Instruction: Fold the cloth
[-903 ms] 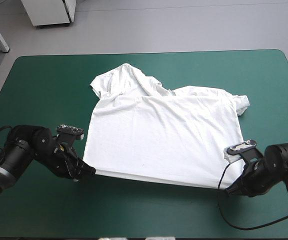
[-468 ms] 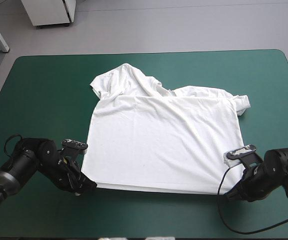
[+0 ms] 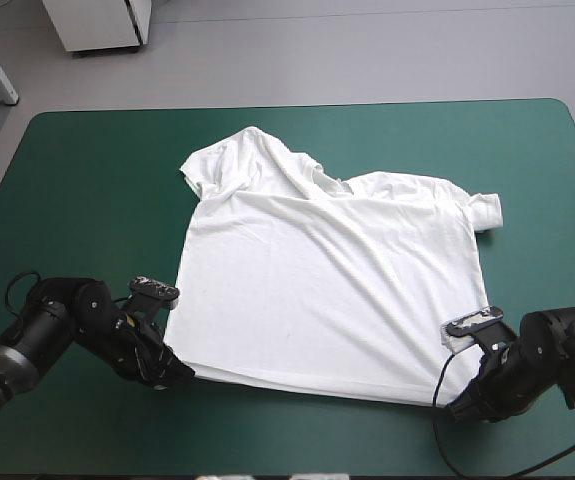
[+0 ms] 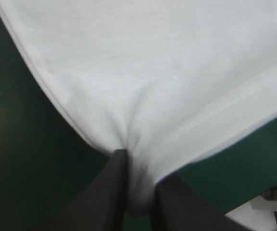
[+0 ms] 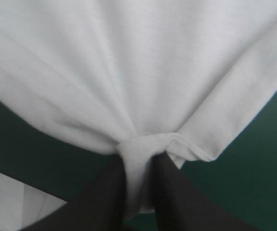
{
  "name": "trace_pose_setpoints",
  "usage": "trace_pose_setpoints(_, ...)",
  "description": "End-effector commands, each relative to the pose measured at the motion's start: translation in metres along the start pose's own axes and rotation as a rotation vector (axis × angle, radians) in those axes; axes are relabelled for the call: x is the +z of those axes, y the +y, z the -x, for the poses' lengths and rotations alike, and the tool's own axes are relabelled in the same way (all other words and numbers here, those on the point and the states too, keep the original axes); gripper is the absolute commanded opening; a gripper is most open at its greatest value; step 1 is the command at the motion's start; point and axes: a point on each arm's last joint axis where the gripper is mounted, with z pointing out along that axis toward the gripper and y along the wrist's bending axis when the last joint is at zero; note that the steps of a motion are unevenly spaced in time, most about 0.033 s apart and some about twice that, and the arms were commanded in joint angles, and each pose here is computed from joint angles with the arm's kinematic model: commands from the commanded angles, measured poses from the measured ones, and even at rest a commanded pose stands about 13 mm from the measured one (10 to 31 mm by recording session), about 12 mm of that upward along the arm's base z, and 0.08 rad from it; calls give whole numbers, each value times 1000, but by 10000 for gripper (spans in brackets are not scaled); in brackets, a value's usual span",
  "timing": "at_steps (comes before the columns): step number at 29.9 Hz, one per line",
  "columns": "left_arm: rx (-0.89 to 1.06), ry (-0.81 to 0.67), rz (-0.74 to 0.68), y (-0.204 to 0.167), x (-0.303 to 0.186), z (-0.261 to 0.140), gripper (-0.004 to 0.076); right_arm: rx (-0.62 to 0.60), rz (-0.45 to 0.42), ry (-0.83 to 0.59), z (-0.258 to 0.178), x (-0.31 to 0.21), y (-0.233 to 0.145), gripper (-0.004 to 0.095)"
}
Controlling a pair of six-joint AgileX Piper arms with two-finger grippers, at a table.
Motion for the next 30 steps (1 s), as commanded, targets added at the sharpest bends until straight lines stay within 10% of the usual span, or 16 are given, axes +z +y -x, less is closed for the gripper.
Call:
trace_pose_setpoints(1, 7, -17, -47, -8, -9, -1, 282, -17, 13, -20, -1, -8, 3, 388)
trace_pose_setpoints(6, 12, -14, -80, -14, -18, -10, 392, -57, -33, -42, -10, -16, 7, 532)
trace_pose_setpoints(18, -2, -263, -30, -31, -67, -64, 391, -34, -101, -222, -34, -41, 13, 531)
trace_pose_setpoints(30, 40, -148, 41, -17, -37, -63, 391, -40, -129, -230, -33, -44, 11, 531)
